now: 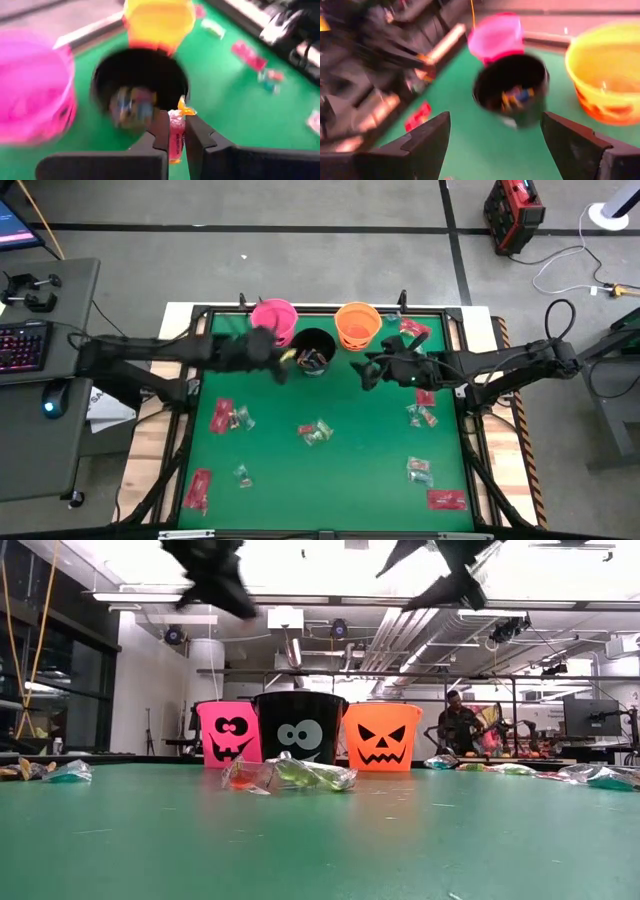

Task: Sort candy by brand, put in halloween buckets
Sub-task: Put the orange candy into the black bucket, then put the green candy into the black bucket

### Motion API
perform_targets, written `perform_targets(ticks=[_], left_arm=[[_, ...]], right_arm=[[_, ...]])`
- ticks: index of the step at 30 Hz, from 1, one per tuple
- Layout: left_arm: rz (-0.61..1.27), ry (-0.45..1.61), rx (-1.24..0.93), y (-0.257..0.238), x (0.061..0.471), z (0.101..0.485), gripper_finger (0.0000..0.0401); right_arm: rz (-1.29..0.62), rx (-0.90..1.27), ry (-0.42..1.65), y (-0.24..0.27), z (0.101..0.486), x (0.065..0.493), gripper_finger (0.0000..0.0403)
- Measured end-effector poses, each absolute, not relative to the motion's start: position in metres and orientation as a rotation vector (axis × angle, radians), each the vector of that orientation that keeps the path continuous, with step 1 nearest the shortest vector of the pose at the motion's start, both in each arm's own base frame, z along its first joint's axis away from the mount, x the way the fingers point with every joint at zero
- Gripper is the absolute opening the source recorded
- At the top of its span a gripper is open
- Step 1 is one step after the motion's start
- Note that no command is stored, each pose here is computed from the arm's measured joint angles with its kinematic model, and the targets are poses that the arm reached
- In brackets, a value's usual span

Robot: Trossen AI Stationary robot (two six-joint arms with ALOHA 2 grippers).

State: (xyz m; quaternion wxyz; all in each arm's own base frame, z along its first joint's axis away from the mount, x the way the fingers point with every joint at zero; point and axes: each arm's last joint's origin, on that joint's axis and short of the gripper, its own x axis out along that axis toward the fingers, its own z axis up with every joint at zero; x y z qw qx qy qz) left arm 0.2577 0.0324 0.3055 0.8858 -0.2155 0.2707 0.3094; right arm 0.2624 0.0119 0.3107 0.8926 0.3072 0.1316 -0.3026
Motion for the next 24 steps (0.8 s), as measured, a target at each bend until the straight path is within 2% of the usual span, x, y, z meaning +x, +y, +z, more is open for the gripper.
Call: perform_targets(ticks=[4,9,17,24], left_arm=[[0.603,0.493,-0.436,0.076,0.289,0.291,0.0016],[0.551,0.561,-0.447,0.105,0.307,0.272,0.0065],[0.486,0.661,-0.458,0.104,0.305,0.263,0.0151],[0.350,0.653,-0.500,0.093,0.285,0.287,0.0184]], right_arm=[[-0.643,0.597,0.157,0.010,0.321,0.266,0.0302],[-0.679,0.589,0.091,0.009,0.326,0.267,0.0302],[-0.687,0.588,0.087,0.009,0.326,0.267,0.0302],[-0.760,0.625,0.029,0.005,0.327,0.266,0.0302]])
